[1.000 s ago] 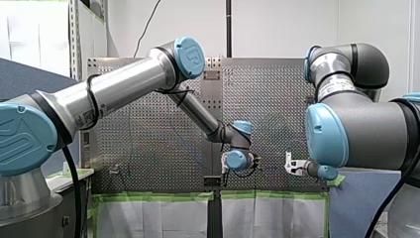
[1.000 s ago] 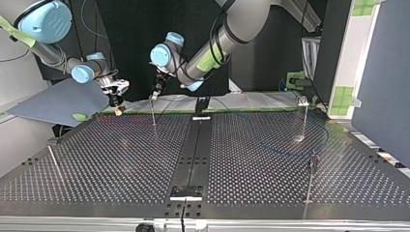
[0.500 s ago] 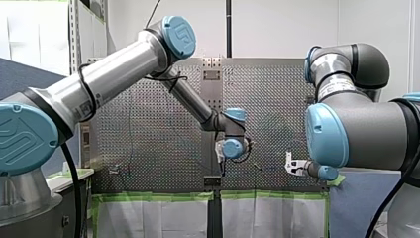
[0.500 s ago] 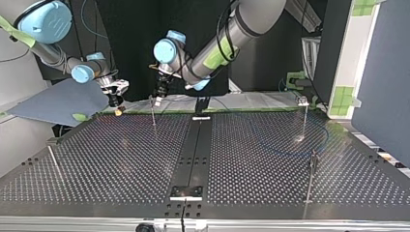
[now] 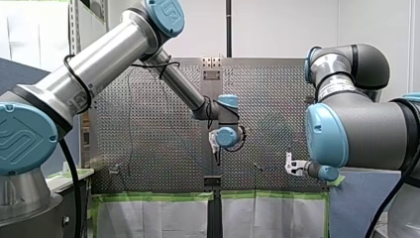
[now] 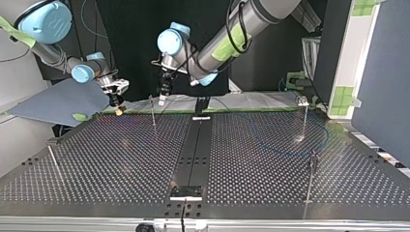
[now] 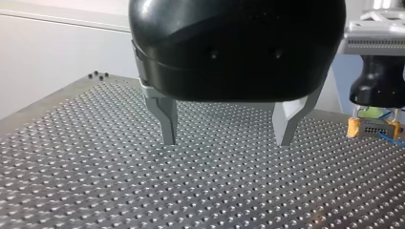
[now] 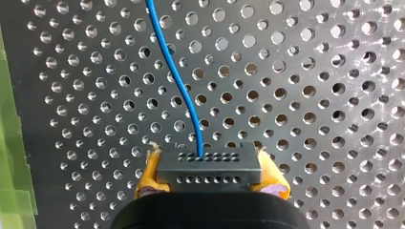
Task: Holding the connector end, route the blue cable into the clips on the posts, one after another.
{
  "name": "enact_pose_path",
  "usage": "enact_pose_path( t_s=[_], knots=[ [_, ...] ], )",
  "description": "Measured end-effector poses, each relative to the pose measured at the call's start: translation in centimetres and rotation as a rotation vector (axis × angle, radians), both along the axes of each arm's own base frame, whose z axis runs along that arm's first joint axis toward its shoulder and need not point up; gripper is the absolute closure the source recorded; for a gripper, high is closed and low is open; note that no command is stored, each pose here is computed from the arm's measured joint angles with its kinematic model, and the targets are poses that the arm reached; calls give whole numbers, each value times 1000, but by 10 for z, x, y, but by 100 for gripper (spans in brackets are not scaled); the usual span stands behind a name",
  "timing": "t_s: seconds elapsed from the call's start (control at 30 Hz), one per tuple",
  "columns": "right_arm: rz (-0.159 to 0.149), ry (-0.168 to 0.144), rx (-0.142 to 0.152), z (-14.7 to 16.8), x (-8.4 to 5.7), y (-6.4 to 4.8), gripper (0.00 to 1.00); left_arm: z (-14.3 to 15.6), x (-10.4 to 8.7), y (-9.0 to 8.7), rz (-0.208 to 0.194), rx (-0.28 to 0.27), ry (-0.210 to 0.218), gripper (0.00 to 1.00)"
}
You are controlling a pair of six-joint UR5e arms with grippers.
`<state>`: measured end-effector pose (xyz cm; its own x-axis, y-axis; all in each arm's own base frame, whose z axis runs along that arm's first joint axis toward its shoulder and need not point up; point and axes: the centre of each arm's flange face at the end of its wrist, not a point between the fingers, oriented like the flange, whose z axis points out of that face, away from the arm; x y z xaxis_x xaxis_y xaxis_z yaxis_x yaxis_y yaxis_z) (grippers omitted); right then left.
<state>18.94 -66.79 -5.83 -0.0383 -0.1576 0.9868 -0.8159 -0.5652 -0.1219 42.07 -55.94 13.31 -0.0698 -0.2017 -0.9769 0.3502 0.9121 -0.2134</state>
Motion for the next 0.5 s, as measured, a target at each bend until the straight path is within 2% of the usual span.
enact_pose_path(
  t_s=[0.5],
  knots=[
    [5,-1,2,-2,0,1,100,32,-28,33,6,14,19,2]
  ],
)
